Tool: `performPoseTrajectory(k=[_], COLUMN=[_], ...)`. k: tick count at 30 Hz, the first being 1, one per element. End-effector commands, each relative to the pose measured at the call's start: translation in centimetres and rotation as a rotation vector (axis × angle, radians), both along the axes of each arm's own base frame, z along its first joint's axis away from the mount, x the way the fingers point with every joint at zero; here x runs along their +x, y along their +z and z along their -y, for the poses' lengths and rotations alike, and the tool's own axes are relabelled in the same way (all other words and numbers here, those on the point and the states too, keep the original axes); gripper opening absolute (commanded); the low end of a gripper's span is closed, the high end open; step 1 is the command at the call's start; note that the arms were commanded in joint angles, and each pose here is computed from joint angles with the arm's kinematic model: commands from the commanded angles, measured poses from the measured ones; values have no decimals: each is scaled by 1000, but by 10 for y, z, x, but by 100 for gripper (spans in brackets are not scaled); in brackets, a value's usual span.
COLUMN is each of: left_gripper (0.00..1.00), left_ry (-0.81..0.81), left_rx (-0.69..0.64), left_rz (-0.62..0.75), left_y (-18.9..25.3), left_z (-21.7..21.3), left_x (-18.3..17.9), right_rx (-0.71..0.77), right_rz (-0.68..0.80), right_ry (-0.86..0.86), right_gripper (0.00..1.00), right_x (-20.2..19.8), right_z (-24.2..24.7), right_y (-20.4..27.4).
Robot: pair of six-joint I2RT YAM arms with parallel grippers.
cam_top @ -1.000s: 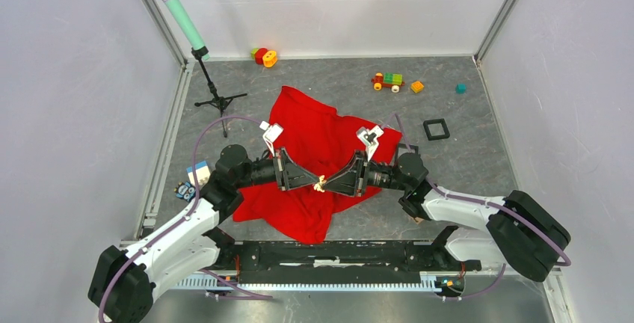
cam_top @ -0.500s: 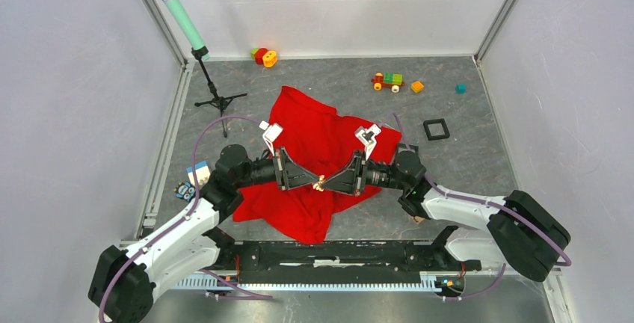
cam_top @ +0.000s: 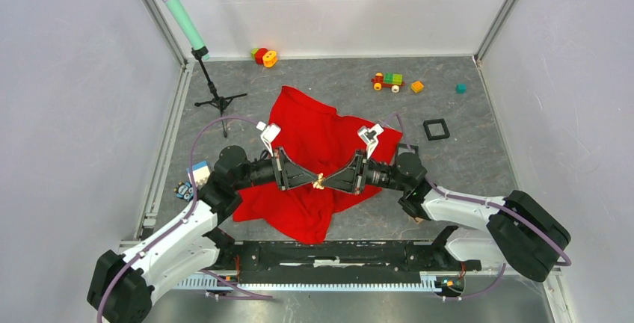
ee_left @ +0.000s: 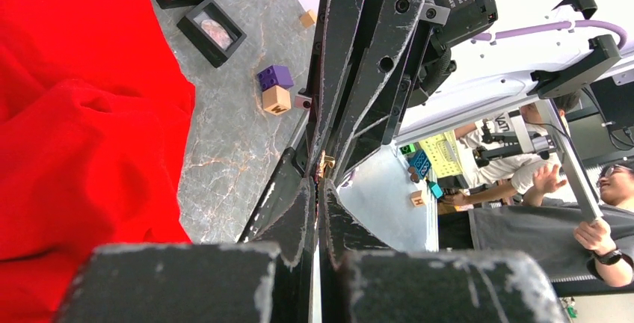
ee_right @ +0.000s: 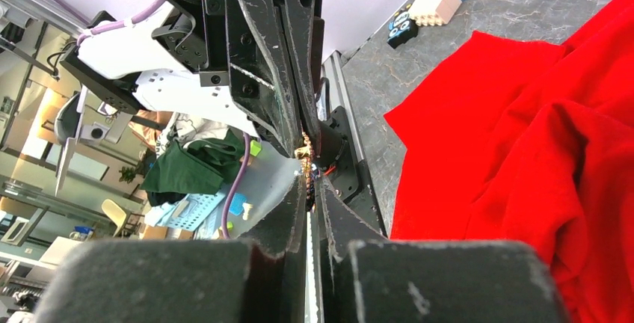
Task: Remove the brooch from the garment
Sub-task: Close the brooch, then move the clothes to the center of the board.
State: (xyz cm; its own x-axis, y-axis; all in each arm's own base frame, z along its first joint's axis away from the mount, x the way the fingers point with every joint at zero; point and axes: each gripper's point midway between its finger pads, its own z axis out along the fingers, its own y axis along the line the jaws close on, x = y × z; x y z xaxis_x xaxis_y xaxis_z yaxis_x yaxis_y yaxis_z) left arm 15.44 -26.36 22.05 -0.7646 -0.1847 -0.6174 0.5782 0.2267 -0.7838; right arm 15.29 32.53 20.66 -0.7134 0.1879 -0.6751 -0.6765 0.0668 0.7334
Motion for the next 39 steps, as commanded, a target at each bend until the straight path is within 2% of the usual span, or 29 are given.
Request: performPoseTrajectory(k=[1,10,14,18,21,23,28,31,34,37,39], left_gripper=[2,2,2,2,2,2,2,2,2,2,2], left_ry=[-44,-14,22,75,132,147,66,12,9,215,358], left_rx=[-21,8,65,160,300,387,442,484,535,659,650], left_rz=[62,48,37,27,38,56,100,74,31,-162,-321], left_y=[15,7,-4,-21,-42,-52,-58,-77,-101,-150,-172], left_z=[1,1,-2,-7,-12,-9,23,43,55,12,-33], left_x=[-9,-3,5,16,24,25,13,13,26,78,111], right_rx=[18,18,-11,-83,-255,-465,-851,-1011,-1095,-1106,-1111], right_rz=[16,40,52,65,72,46,-6,-33,-79,-145,-174], right_ry=[-108,-111,-126,-172,-297,-433,-745,-864,-929,-941,-952], right_gripper=[9,16,31,52,63,74,98,98,98,98,98], right_x=[19,18,20,30,54,74,108,116,125,131,136], right_z=[7,10,13,24,43,70,158,205,240,258,264], right_y=[2,4,0,-11,-33,-58,-83,-89,-95,-105,-110])
